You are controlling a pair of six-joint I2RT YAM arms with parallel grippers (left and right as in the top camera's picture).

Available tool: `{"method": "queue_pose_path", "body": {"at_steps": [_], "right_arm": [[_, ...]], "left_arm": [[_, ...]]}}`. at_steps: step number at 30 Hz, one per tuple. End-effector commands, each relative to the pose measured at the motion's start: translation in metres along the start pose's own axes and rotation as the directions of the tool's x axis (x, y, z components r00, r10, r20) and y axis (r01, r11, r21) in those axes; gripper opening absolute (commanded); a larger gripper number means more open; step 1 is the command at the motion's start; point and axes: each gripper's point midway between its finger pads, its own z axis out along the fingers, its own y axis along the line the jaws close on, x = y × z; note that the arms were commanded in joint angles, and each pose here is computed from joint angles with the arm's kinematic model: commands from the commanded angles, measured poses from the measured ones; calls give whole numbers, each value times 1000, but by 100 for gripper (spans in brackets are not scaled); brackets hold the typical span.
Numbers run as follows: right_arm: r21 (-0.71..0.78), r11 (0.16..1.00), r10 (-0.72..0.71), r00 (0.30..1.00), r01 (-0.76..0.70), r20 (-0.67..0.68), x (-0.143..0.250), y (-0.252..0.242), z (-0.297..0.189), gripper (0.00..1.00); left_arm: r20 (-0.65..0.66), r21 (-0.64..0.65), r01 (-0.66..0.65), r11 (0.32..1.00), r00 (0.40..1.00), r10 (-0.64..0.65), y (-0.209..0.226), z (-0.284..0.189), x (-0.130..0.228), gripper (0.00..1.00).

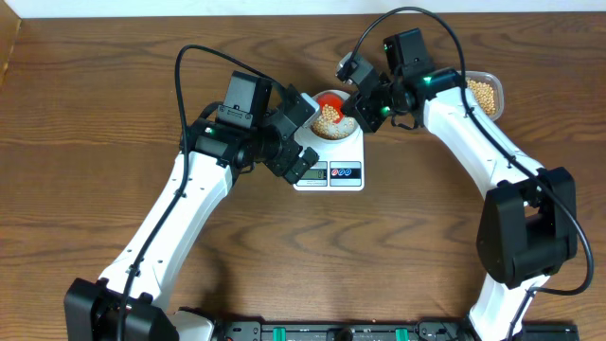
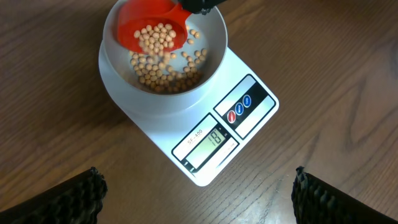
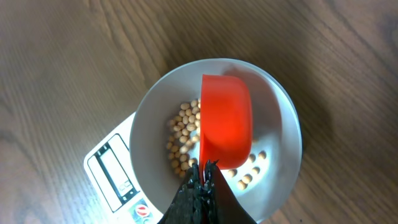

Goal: Scoop item into bowl and weigh 50g on scale
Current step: 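Tilt the red scoop to pour soybeans into the white bowl, then carry the empty red scoop right back to the soybean tub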

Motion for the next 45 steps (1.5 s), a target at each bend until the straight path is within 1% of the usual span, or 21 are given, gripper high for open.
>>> {"method": "queue_pose_path", "body": {"at_steps": [1, 6, 14, 21, 27, 32, 39, 42, 45], "right_arm": [[27, 997, -67, 998, 67, 3, -6, 4, -7, 1], [46, 995, -91, 996, 91, -1, -7, 4, -9, 1], [71, 987, -148, 989, 146, 23, -18, 8, -27, 1], [147, 972, -185, 983, 184, -5, -19, 1, -42, 1], [160, 957, -238, 971, 241, -33, -16, 0, -45, 1], [153, 949, -271, 961, 275, -49, -13, 0, -45, 1], [150, 949, -273, 961, 276, -41, -15, 3, -47, 1], [127, 952, -280, 960, 280, -13, -19, 9, -49, 1], [86, 953, -296, 954, 291, 48, -30, 21, -54, 1]], "left_arm": [[2, 16, 15, 1000, 1000, -15, -2, 1, 0, 98], [2, 16, 15, 1000, 1000, -15, -2, 1, 0, 98], [2, 16, 15, 1000, 1000, -15, -2, 1, 0, 98], [2, 16, 15, 1000, 1000, -15, -2, 1, 0, 98], [2, 16, 15, 1000, 1000, -15, -2, 1, 0, 98], [2, 16, 15, 1000, 1000, -15, -2, 1, 0, 98], [2, 16, 15, 1000, 1000, -15, -2, 1, 0, 98], [2, 16, 15, 1000, 1000, -15, -2, 1, 0, 98], [2, 16, 15, 1000, 1000, -15, -2, 1, 0, 98]]}}
